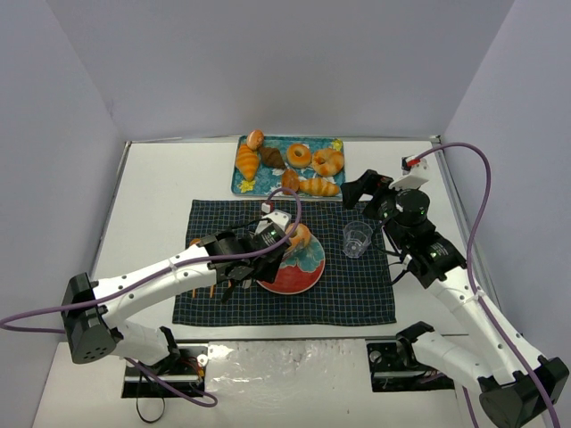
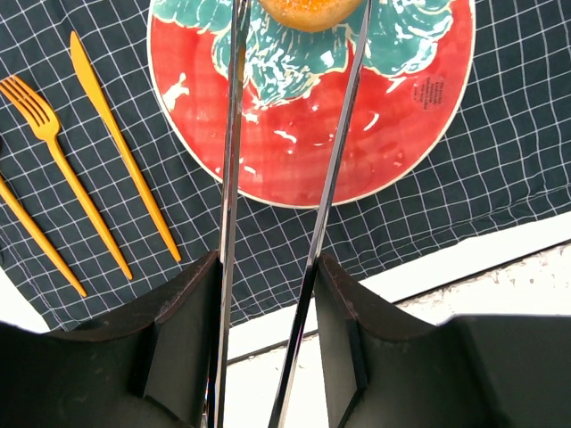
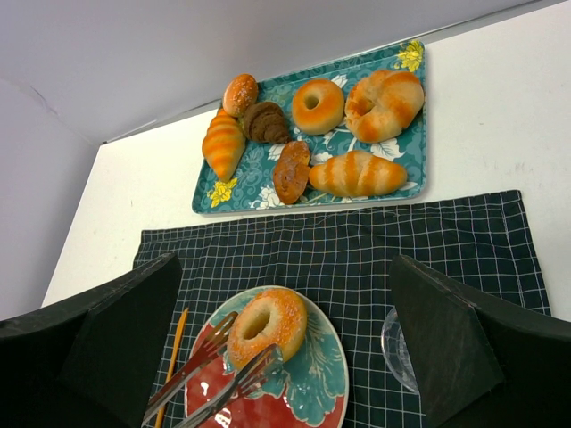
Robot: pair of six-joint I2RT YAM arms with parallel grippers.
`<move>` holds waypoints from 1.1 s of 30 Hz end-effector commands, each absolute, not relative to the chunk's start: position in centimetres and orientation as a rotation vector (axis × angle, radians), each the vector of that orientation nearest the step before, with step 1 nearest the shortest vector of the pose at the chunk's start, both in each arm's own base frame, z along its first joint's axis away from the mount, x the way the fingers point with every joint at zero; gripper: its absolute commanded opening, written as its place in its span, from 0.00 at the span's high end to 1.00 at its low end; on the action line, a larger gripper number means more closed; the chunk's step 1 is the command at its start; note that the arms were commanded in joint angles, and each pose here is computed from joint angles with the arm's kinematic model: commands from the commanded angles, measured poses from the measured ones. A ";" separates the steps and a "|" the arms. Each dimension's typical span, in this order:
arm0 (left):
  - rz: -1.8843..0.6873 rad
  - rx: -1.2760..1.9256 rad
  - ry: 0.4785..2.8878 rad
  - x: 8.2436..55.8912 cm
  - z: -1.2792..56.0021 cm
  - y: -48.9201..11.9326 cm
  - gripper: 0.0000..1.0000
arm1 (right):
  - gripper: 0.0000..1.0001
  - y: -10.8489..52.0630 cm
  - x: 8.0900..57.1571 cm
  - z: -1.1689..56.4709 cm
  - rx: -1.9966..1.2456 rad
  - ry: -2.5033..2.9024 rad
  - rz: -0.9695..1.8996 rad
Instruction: Place the bread
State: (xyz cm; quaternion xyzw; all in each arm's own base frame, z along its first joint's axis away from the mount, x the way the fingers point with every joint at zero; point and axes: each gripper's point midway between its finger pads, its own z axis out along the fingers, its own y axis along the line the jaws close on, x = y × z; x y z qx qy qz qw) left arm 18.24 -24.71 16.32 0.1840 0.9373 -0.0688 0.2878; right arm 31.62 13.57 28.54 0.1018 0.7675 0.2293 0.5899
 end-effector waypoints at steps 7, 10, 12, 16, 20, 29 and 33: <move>-0.253 0.439 2.455 18.6 17.5 -26.2 0.61 | 0.00 13.7 32.3 32.0 0.248 1.679 0.557; -0.251 0.437 2.461 18.5 17.4 -26.2 0.59 | 0.00 13.6 32.3 32.0 0.250 1.679 0.554; -0.244 0.441 2.465 18.6 17.2 -26.1 0.58 | 0.00 13.6 32.3 32.0 0.249 1.679 0.556; -0.239 0.444 2.471 18.5 17.0 -26.2 0.55 | 0.00 13.6 32.3 31.9 0.248 1.681 0.553; -0.239 0.447 2.473 18.4 17.1 -26.3 0.49 | 0.00 13.6 32.3 32.0 0.249 1.678 0.553; -0.242 0.439 2.466 18.1 17.6 -26.2 0.47 | 0.00 13.6 32.2 32.0 0.249 1.679 0.555; -0.253 0.425 2.442 18.2 18.9 -25.8 0.47 | 0.00 13.7 32.2 32.0 0.248 1.678 0.557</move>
